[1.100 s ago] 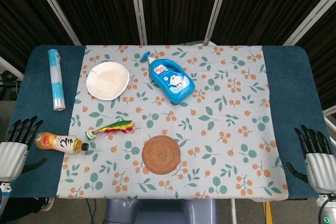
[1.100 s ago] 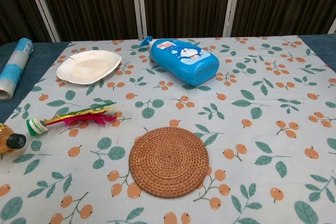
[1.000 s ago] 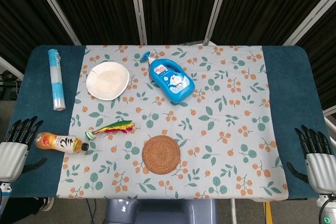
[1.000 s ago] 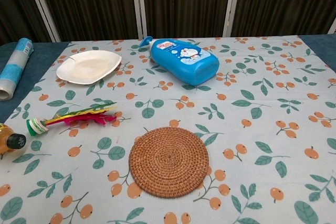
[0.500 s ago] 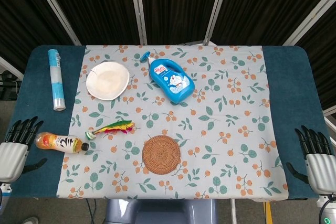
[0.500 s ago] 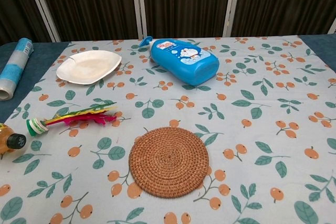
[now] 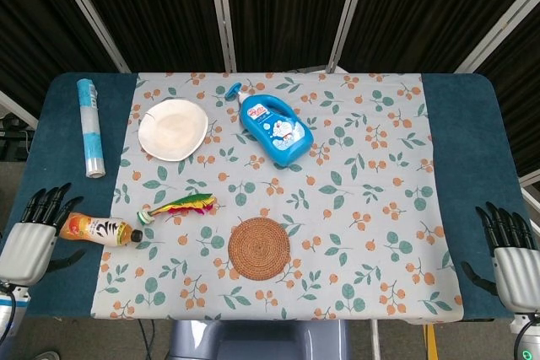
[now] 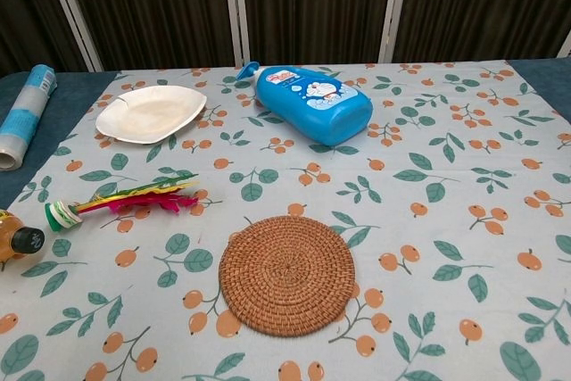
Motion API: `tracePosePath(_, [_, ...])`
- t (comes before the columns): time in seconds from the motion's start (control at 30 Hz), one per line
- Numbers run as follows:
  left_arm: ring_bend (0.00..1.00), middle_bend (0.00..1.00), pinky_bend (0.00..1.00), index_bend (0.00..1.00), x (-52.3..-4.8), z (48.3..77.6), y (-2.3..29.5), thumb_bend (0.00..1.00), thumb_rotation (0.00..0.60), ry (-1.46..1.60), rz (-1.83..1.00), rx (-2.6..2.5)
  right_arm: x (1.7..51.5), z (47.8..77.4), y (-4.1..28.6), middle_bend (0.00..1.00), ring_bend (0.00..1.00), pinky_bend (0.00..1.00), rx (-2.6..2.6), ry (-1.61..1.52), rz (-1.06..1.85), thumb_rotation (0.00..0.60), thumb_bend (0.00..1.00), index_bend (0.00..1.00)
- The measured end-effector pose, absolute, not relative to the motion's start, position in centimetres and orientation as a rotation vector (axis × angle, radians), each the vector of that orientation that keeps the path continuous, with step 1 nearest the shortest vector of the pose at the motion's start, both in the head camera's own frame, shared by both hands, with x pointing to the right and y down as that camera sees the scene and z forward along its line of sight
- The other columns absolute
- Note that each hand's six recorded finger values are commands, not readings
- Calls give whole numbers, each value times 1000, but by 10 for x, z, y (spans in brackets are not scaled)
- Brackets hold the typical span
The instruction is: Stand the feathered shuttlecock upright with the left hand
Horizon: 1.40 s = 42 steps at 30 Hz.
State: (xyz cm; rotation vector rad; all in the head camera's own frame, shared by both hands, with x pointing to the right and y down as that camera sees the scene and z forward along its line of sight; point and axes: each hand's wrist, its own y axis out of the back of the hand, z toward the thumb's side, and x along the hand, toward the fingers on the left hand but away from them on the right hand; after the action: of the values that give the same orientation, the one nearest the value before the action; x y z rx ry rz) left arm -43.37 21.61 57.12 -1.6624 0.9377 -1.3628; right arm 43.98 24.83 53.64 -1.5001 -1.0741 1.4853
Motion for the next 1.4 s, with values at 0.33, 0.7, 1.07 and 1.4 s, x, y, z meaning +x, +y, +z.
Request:
tracePosePath(0.33, [0, 0, 0, 324, -390, 602, 181, 196, 600, 882, -1342, -1663, 440, 535, 249, 0, 0, 0, -1503, -1080, 1487, 600, 140, 51])
tracePosePath(0.7, [0, 0, 0, 400, -317, 660, 158, 231, 600, 818, -1356, -1698, 443, 535, 249, 0, 0, 0, -1506, -1090, 1496, 600, 141, 52])
tracePosePath(1.07, [0, 0, 0, 453, -265, 706, 150, 253, 600, 802, -1381, -1720, 445, 534, 249, 0, 0, 0, -1509, -1106, 1499, 600, 140, 52])
tracePosePath(1.4, [0, 0, 0, 492, -242, 724, 146, 271, 600, 807, -1388, -1714, 445, 533, 249, 0, 0, 0, -1509, -1112, 1498, 600, 139, 52])
